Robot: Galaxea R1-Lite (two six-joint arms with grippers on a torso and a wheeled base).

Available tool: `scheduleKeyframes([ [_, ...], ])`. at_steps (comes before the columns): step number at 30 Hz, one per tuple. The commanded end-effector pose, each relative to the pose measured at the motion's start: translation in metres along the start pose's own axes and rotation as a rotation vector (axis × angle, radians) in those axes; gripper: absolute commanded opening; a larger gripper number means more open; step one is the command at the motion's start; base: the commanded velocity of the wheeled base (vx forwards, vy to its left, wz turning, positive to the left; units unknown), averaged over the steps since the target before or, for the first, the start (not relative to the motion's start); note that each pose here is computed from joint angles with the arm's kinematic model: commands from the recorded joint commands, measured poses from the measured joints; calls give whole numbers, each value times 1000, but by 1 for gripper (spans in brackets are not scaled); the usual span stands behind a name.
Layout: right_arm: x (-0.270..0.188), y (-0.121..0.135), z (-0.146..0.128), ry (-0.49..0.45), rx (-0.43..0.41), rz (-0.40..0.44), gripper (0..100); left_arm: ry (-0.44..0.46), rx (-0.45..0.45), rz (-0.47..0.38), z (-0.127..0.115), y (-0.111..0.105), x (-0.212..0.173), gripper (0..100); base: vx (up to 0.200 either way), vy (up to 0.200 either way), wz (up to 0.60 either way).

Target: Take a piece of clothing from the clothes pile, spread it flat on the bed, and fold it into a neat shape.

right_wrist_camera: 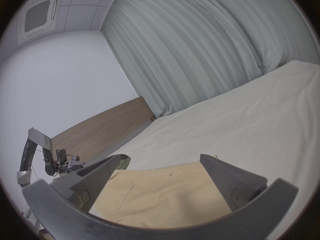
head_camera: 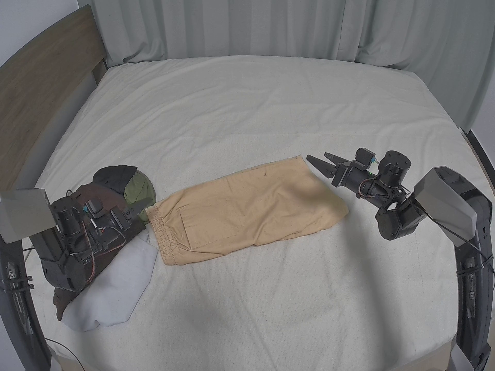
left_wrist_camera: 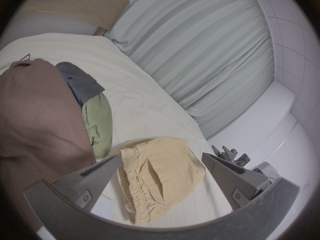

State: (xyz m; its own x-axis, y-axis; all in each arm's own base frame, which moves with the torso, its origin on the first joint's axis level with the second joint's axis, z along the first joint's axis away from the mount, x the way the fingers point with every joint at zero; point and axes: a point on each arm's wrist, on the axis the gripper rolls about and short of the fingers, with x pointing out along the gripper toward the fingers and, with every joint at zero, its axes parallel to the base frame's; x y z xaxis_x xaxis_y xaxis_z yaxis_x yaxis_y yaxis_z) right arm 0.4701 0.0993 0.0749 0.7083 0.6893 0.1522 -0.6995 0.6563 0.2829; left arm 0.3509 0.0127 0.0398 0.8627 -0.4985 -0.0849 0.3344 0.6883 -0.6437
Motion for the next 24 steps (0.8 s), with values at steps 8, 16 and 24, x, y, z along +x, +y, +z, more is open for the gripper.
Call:
scheduleKeyframes([
  [8, -8, 9, -22, 68, 38, -7, 100, -67, 9, -92, 27, -49, -16, 100, 0, 0, 0],
  [16, -26, 26, -53, 129, 75, -26, 100, -107, 46, -192, 42, -92, -31, 100, 0, 0, 0],
  [24, -53, 39, -80, 194, 113, -40, 100, -139, 105, -310, 48, -140, -53, 100, 0, 0, 0],
])
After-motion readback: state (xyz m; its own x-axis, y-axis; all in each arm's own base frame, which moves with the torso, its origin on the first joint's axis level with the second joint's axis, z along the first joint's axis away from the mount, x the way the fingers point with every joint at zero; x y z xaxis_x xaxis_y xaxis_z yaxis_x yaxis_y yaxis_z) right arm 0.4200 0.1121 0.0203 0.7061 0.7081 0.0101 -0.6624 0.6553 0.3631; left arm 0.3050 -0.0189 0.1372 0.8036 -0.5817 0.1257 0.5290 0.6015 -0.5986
